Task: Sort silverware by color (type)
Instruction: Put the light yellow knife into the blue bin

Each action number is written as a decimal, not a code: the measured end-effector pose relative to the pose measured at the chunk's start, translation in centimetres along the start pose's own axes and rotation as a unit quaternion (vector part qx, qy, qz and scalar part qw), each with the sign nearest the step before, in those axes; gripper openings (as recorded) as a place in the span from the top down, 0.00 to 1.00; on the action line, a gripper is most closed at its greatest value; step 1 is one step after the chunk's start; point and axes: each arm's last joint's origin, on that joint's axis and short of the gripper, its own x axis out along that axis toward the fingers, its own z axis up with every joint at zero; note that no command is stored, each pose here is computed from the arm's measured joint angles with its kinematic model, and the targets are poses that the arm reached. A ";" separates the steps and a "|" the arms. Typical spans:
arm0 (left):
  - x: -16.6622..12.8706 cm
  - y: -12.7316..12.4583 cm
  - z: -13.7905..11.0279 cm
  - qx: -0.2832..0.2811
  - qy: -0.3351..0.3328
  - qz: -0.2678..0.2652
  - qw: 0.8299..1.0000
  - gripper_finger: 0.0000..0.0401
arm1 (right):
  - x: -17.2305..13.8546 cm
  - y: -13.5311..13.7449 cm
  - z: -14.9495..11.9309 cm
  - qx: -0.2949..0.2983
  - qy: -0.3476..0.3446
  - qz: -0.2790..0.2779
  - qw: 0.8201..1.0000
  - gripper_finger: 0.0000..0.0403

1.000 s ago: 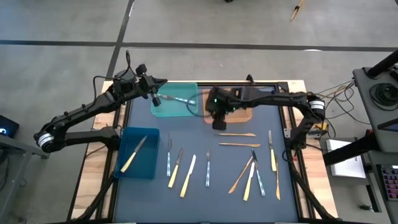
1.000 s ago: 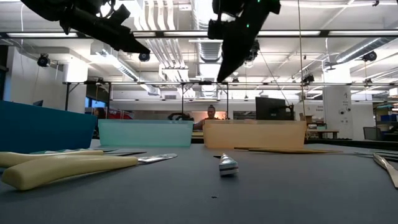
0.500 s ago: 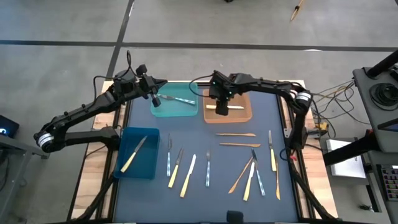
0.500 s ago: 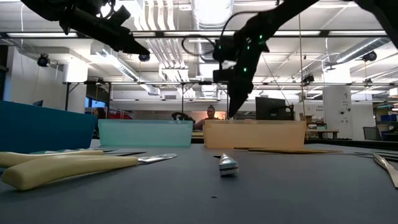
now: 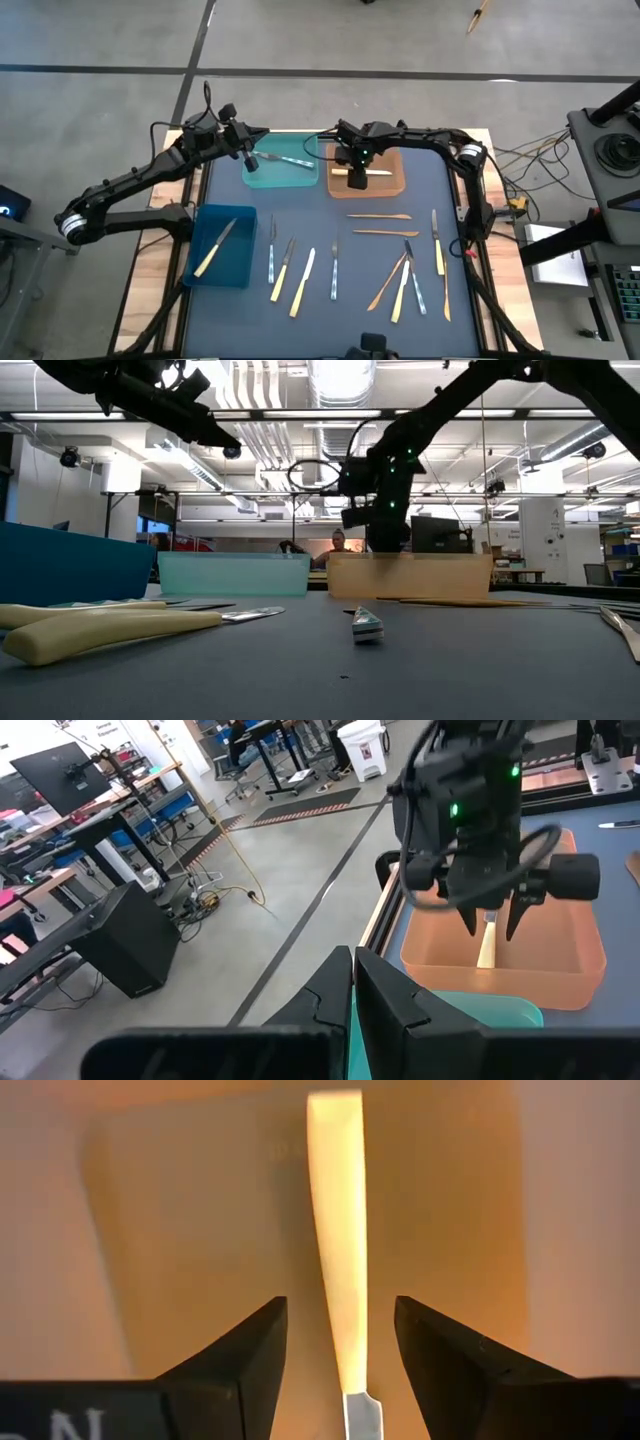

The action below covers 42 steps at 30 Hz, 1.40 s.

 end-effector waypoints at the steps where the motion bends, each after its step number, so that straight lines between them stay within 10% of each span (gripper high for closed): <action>1: 0.0 0.0 0.0 0.000 0.000 0.000 1.000 1.00 | 0.3 0.0 0.0 0.001 0.004 0.002 1.000 0.57; 12: 0.0 0.0 0.0 0.000 0.000 0.000 1.000 1.00 | 1.9 -0.3 -0.3 0.005 0.023 -0.004 1.000 0.59; 25: 0.0 0.0 0.0 0.000 0.000 0.000 1.000 1.00 | 1.9 -0.4 -0.3 0.009 0.021 -0.004 1.000 0.90; 42: -0.5 0.1 0.3 -0.049 -0.011 0.004 0.999 1.00 | -3.2 -0.1 0.1 0.022 -0.030 -0.031 0.999 0.90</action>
